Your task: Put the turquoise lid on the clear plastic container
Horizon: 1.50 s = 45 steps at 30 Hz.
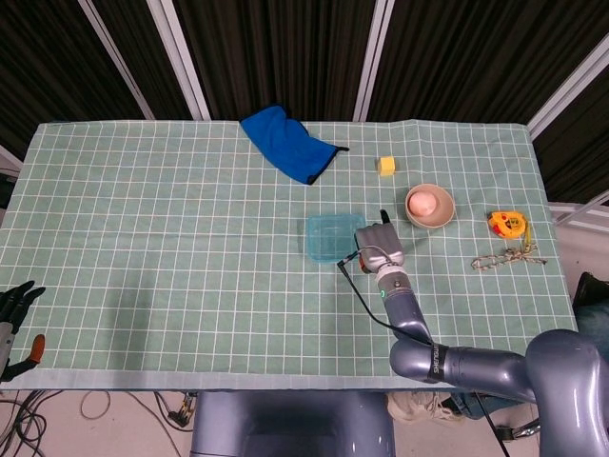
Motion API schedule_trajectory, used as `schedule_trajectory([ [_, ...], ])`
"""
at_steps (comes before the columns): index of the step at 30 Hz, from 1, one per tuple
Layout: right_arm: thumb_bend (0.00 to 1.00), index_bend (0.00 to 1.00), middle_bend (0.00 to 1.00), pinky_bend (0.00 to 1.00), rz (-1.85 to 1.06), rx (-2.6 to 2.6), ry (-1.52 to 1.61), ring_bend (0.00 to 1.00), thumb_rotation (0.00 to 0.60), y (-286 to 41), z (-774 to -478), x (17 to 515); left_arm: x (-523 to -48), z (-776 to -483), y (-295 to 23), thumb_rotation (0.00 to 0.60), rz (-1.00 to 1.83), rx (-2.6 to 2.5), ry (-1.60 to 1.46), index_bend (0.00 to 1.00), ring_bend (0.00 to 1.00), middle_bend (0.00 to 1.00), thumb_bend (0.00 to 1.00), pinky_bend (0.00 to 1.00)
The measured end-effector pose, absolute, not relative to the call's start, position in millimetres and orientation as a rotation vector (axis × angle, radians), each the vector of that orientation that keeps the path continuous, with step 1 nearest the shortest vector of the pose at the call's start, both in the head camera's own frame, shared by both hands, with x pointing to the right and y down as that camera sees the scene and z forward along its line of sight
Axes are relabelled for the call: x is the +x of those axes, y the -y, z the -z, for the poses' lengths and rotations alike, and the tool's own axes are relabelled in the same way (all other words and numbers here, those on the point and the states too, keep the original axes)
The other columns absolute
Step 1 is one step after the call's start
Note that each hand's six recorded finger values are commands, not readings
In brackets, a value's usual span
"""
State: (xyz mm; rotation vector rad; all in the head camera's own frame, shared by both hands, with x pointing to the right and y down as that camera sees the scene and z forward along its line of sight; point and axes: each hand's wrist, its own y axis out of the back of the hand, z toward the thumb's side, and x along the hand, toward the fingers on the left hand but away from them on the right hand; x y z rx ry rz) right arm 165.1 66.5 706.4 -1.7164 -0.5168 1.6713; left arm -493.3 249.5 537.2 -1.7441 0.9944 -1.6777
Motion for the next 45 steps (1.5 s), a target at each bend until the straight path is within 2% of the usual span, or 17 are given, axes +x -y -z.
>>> schedule_trajectory([
  [45, 0.53, 0.72, 0.61, 0.0, -1.693, -1.709, 0.504, 0.37, 0.6, -71.6, -728.2, 156.5, -494.1, -537.4, -249.5, 0.6, 1.689, -1.755, -1.009, 0.1, 0.0, 0.0, 0.52, 0.0],
])
